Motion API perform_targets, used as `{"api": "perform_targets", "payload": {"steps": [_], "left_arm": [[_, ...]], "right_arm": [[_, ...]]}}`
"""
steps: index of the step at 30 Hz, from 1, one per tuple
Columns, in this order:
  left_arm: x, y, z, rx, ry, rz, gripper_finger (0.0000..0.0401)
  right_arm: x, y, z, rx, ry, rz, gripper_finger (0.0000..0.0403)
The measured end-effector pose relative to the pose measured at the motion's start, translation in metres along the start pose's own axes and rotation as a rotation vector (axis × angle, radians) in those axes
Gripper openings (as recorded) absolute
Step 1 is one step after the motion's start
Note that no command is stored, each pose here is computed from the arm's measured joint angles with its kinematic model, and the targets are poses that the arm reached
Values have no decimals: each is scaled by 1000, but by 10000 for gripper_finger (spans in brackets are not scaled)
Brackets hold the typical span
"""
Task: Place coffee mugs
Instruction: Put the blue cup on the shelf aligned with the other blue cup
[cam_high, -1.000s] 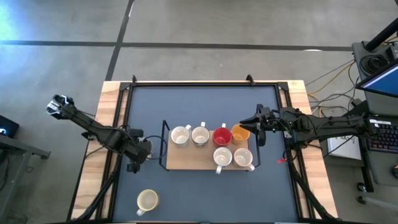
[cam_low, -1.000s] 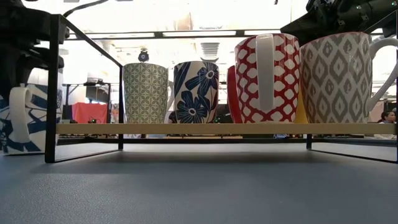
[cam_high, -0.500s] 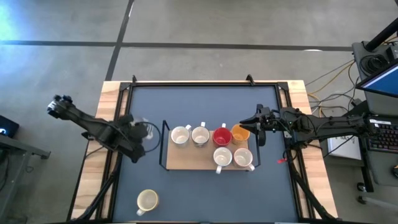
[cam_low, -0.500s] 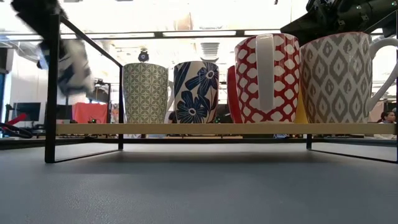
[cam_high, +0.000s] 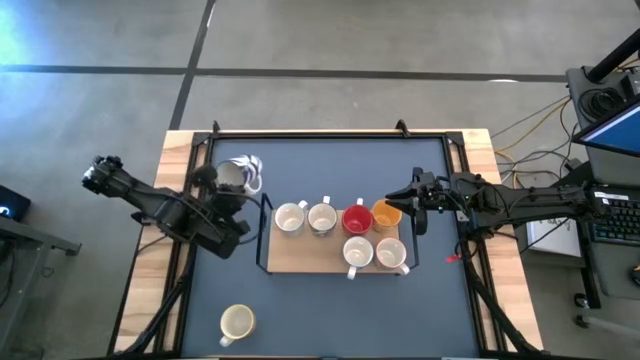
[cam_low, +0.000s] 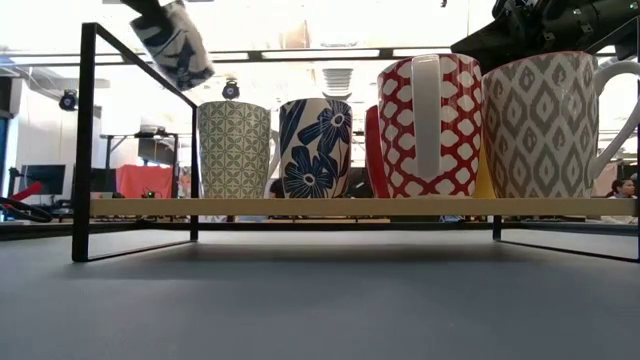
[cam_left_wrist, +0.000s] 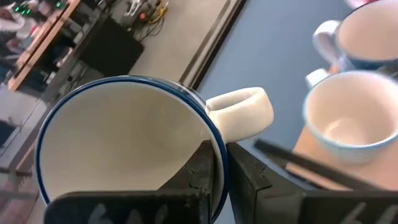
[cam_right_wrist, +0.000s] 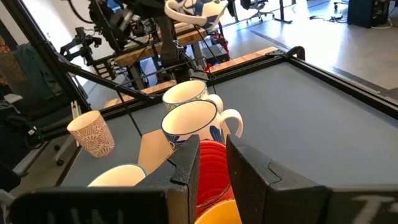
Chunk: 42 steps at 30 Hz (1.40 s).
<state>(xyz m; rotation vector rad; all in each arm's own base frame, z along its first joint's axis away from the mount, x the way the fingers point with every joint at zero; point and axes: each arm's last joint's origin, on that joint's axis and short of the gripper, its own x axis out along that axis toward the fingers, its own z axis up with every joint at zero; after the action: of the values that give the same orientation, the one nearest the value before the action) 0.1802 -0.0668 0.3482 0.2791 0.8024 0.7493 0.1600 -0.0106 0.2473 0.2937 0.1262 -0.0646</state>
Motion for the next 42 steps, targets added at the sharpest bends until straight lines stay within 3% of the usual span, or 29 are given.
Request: {"api": "perform_targets", "payload": {"steps": [7,25,34,42], "left_arm": [[-3,-22,29,27,-59,-69,7],[-31,-100,78,148,-11,-432,9],[-22,-129,80,202,73,-531,10],[-11,-153,77,241,113,-552,11]], "right_arm": [[0,0,0,0,1,0,68],[0,0,0,0,0,0,68],[0,0,0,0,1,0,68],[0,0,0,0,0,0,68]]}}
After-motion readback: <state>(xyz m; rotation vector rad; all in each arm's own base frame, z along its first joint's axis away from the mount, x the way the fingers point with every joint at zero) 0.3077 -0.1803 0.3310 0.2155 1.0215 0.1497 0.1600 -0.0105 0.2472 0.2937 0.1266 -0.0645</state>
